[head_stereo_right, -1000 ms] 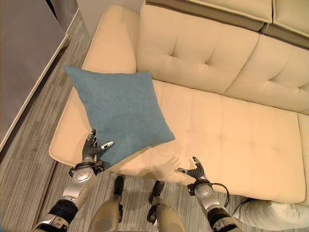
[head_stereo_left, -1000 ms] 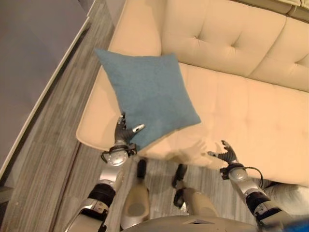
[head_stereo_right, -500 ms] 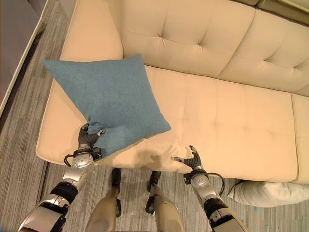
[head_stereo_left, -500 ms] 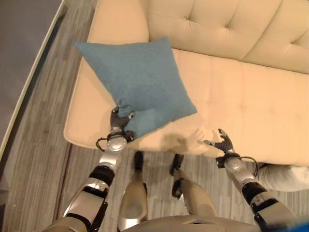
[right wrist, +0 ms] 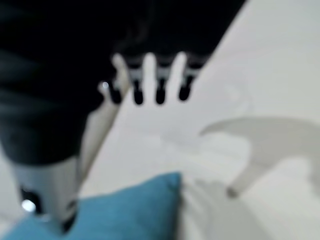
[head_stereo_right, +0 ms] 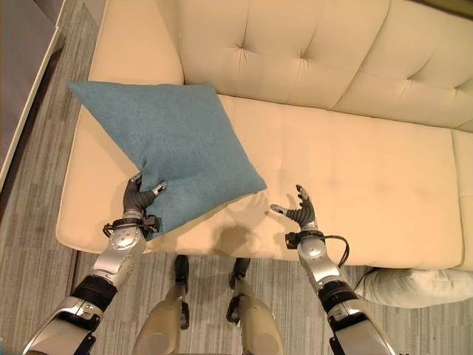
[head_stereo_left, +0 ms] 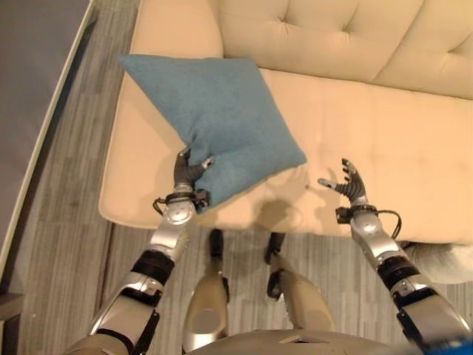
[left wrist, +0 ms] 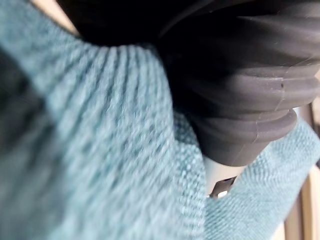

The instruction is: Pick up all the scattered cushions and arrange them neatly on the sofa.

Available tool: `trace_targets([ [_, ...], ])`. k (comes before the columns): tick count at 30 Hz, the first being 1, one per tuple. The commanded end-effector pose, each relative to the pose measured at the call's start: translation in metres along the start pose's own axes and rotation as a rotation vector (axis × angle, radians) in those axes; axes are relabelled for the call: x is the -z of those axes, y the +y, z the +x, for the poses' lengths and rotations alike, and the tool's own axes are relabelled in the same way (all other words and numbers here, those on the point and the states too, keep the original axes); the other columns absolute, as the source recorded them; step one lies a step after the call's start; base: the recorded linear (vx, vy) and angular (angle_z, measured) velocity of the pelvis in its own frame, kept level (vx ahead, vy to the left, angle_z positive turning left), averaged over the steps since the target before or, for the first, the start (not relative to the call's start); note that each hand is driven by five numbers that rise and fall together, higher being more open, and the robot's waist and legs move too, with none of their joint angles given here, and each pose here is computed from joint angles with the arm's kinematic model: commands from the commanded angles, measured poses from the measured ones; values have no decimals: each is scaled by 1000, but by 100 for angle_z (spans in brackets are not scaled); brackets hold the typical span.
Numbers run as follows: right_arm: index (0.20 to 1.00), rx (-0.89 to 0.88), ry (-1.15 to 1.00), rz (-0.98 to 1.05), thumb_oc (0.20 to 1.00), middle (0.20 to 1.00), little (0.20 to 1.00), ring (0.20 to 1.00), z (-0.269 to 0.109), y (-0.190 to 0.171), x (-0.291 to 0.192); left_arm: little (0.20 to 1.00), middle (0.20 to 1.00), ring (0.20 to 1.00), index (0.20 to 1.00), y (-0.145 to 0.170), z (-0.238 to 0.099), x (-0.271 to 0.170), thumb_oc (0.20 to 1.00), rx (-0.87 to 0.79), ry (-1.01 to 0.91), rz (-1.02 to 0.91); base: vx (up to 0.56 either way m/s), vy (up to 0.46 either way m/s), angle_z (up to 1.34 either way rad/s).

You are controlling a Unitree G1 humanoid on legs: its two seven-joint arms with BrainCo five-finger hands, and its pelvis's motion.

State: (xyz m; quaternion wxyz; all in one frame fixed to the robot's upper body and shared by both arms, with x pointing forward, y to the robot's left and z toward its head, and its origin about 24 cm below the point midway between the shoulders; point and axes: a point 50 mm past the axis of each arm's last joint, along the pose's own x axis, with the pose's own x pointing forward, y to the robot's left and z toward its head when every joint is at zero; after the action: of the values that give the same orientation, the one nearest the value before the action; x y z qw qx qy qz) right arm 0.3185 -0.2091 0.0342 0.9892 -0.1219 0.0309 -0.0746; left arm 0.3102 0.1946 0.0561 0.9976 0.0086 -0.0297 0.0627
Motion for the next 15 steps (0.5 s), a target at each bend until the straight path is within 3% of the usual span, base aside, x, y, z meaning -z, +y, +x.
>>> trace_targets([
  [1, 1000, -1, -79, 76, 1000, 1000, 1000, 1000, 8, -18, -19, 200, 200, 200, 200, -11, 2, -21, 200, 124, -112, -68, -12, -8, 3],
  [15, 1000, -23, -95, 119, 1000, 1000, 1000, 1000, 18, -32, -32, 200, 200, 200, 200, 40, -16, -7, 200, 93, -45, -23, -1, 5, 4],
])
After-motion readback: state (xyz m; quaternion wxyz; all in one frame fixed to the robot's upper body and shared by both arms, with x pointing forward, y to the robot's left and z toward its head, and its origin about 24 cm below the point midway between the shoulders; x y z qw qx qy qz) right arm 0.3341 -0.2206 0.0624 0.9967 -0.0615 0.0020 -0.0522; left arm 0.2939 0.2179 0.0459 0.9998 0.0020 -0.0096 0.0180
